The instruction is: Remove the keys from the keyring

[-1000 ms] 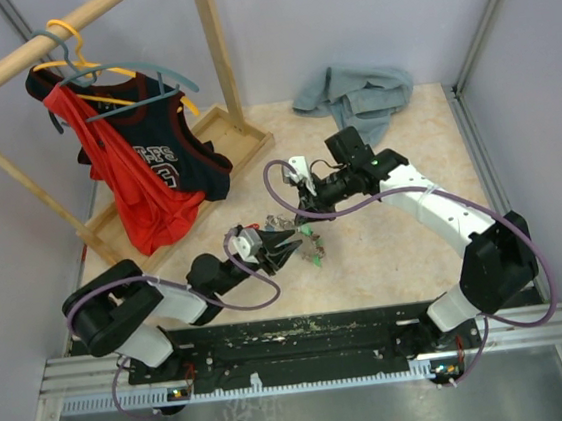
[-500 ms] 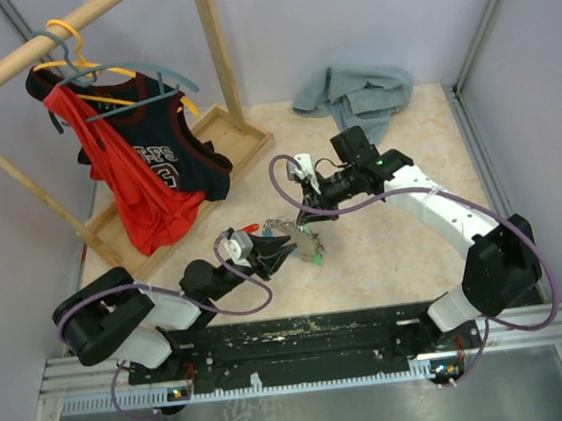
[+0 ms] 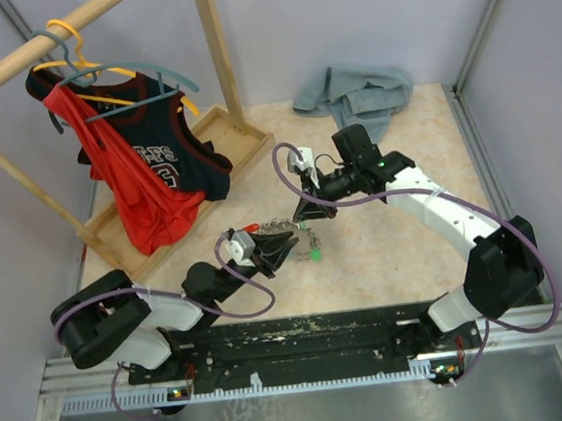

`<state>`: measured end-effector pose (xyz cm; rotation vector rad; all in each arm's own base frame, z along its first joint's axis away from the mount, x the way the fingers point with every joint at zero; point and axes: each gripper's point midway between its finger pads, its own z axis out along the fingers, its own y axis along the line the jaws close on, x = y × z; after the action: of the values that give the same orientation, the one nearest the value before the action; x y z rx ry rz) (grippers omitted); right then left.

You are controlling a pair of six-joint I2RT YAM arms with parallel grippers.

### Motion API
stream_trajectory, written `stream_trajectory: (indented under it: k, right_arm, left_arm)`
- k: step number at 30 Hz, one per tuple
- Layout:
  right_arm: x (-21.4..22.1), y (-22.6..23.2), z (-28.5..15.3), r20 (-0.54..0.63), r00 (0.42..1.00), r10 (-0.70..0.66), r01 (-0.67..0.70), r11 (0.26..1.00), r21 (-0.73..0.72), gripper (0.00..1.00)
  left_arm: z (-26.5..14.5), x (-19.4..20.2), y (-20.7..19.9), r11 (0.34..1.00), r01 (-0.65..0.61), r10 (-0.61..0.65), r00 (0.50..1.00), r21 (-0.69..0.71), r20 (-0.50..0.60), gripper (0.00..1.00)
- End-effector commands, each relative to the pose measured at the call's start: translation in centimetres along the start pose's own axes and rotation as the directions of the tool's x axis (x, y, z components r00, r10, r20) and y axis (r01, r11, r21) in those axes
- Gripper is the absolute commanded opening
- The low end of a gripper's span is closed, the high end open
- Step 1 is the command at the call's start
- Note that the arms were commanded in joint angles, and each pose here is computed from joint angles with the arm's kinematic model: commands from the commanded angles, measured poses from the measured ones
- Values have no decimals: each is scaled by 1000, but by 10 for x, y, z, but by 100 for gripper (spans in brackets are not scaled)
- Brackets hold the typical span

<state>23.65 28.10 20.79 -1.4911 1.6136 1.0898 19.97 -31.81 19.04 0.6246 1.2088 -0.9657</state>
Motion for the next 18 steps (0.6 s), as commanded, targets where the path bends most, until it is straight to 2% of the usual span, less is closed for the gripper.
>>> stream_trajectory:
  k: [1,5,11,18]
  right_arm:
    - [-38,6,-10,113,993,-34,35,999,1,0]
    - [-41,3,-13,120,993,-8,5,1000,19,0]
    - [-44,2,-21,123,992,-22,18,999,35,0]
    - [-43,15,-27,111,988,-105,107,994,-11,0]
  left_arm:
    - [10,-60,10,992,-96,111,973,-81,203,28]
    - [8,-65,16,987,-115,136,970,-114,202,28]
    - [5,-82,5,988,-151,157,968,-43,197,30]
    - [14,-93,2,971,-199,197,980,129,33,41]
